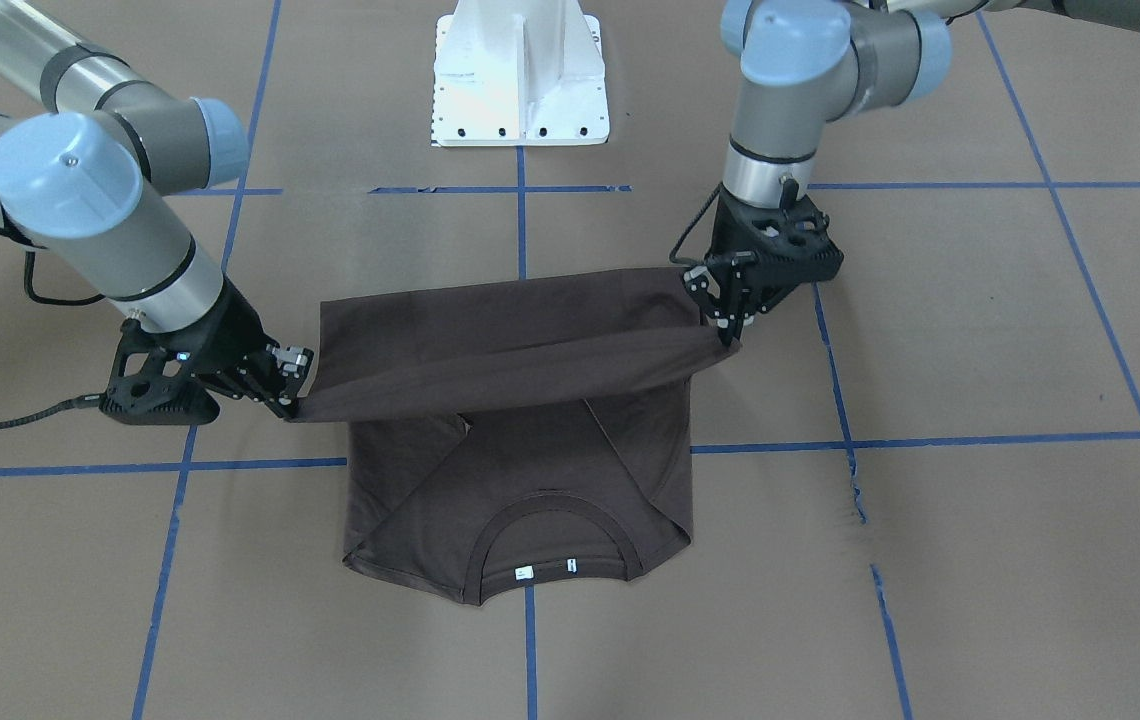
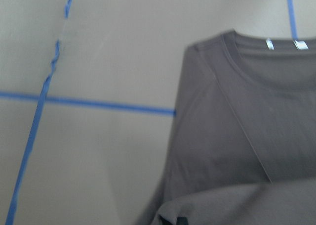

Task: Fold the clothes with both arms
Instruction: 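Lay the hem down near the collar with both grippers and release, then raise the right gripper away from the folded shirt, then lower the right gripper to the folded shirt's side edge and grasp it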

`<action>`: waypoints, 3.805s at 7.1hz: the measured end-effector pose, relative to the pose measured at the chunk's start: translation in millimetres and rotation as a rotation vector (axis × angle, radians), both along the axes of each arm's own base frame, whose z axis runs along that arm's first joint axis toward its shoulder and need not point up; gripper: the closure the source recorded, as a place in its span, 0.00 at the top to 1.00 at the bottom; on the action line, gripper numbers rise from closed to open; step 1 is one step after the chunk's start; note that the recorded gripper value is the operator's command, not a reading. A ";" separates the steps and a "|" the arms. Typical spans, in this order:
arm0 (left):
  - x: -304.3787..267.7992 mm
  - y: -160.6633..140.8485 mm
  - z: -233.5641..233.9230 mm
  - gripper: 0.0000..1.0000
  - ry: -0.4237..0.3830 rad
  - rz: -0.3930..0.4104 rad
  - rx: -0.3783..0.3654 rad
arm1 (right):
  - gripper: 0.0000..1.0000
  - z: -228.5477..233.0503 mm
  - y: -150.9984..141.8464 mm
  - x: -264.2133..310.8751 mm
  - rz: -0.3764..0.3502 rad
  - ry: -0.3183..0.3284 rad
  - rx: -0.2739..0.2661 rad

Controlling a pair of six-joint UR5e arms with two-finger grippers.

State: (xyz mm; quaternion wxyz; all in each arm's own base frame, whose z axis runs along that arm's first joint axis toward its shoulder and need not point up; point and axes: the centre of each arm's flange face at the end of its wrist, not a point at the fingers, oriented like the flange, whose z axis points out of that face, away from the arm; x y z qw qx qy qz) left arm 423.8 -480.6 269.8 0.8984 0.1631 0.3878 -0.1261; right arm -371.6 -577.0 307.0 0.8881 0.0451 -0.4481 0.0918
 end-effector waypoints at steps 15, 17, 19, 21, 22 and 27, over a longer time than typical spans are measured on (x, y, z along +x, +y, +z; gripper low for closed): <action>36.4 -122.0 30.5 0.09 -0.055 -0.059 0.021 | 0.00 0.6 -96.5 -39.6 0.028 0.080 -0.086; 38.2 -123.0 23.5 1.00 -0.049 -0.060 0.028 | 0.72 1.1 -95.5 -39.8 0.026 0.075 -0.079; 38.9 -123.8 18.4 1.00 -0.044 -0.062 0.032 | 1.00 20.1 -89.7 -36.9 0.024 0.037 -0.036; 38.7 -124.3 17.5 1.00 -0.043 -0.062 0.030 | 1.00 24.1 -82.9 -37.4 0.021 0.006 -0.010; 38.9 -124.2 15.3 1.00 -0.040 -0.061 0.028 | 1.00 20.4 -66.7 -43.5 0.016 -0.012 -0.011; 39.1 -122.5 6.6 1.00 -0.024 -0.059 0.027 | 0.87 58.4 99.1 -74.3 -0.028 -0.026 -0.054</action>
